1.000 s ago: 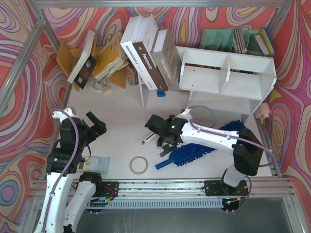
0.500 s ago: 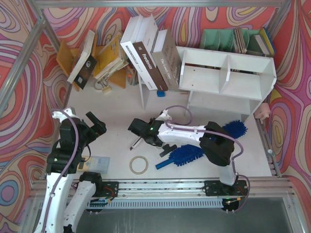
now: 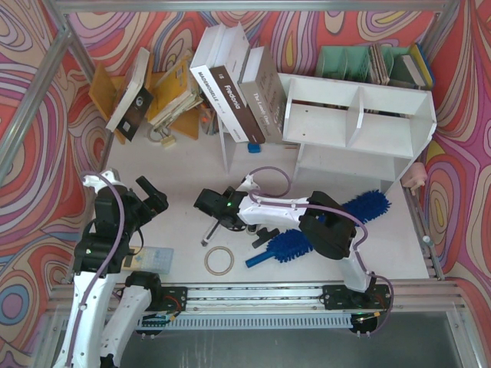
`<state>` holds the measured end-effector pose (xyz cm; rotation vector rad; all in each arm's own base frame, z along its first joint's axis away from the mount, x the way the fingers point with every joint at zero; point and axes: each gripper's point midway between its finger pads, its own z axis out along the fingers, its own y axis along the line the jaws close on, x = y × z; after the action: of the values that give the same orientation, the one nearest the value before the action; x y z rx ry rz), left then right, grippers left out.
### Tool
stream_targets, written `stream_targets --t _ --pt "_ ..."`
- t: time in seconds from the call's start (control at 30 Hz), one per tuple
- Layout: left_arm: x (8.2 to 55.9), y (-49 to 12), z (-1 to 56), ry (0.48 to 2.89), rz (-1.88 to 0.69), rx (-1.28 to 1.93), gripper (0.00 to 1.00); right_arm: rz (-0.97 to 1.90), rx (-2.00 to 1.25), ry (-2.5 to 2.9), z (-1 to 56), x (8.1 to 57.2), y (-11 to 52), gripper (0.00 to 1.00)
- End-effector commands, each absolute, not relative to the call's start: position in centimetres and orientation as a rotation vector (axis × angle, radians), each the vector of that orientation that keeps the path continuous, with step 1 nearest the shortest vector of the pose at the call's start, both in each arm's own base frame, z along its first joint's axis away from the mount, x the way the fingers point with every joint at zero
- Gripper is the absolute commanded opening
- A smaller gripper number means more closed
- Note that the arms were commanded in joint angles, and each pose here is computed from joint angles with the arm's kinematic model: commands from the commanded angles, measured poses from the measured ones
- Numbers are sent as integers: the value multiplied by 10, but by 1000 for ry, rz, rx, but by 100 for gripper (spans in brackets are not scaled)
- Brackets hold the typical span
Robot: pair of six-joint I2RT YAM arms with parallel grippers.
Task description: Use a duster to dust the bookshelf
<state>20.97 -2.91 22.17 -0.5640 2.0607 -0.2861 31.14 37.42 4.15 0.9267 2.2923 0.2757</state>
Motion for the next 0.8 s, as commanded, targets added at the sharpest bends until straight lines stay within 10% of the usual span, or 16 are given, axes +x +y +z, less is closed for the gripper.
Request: stream_targets --t 0.0,0.77 --pt "210 -30 213 2084 -283 -571 98 277 872 2244 68 316 371 58" --pt "221 -33 207 2123 -284 -581 98 -107 936 2053 144 235 193 75"
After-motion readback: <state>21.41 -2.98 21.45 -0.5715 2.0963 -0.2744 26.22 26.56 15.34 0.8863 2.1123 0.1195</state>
